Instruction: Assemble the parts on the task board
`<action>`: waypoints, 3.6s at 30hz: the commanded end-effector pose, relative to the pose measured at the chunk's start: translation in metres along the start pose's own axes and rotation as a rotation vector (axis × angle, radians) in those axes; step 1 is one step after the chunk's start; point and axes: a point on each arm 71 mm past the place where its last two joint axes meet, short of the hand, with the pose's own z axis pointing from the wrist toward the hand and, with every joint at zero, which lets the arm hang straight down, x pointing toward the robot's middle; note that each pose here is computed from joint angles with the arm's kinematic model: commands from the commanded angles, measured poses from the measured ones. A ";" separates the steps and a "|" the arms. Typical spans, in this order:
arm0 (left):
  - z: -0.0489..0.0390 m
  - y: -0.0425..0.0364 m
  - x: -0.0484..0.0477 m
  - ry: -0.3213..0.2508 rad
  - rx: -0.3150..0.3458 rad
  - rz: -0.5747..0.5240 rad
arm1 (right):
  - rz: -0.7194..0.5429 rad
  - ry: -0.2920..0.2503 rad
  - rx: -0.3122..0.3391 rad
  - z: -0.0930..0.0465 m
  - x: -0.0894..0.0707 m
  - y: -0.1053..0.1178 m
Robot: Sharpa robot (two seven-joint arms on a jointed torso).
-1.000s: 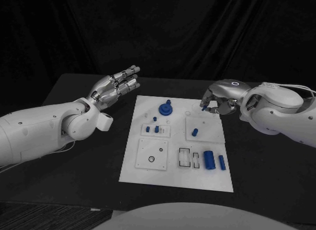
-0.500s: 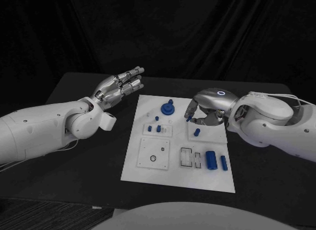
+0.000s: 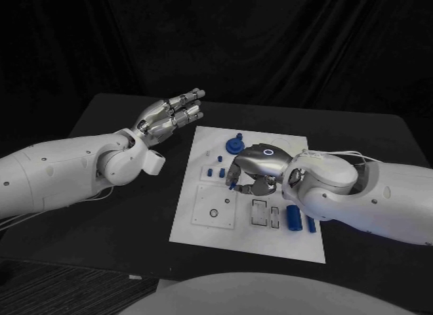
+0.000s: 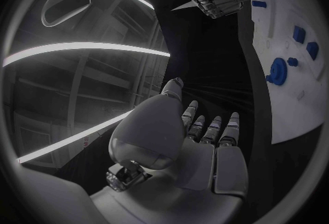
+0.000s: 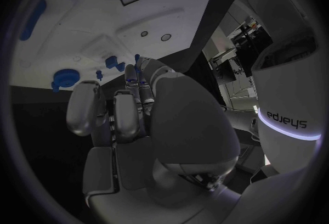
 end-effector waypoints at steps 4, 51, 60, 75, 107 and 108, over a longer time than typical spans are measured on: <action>-0.0008 0.0023 0.0016 0.003 0.008 -0.016 | -0.060 0.015 -0.021 0.007 0.011 0.005; -0.0014 0.0110 0.0021 0.011 -0.017 -0.028 | -0.065 0.098 -0.023 0.011 0.032 0.012; -0.0015 0.0128 0.0023 0.012 -0.024 -0.031 | -0.066 0.105 -0.021 0.012 0.032 0.012; -0.0010 0.0150 0.0037 0.018 -0.030 -0.036 | -0.073 0.145 -0.010 0.015 0.035 0.013; -0.0040 0.0165 0.0017 0.009 -0.036 -0.033 | -0.054 -0.085 0.139 -0.042 -0.032 -0.034; -0.0041 0.0164 0.0017 0.008 -0.036 -0.033 | -0.049 -0.082 0.162 -0.047 -0.036 -0.039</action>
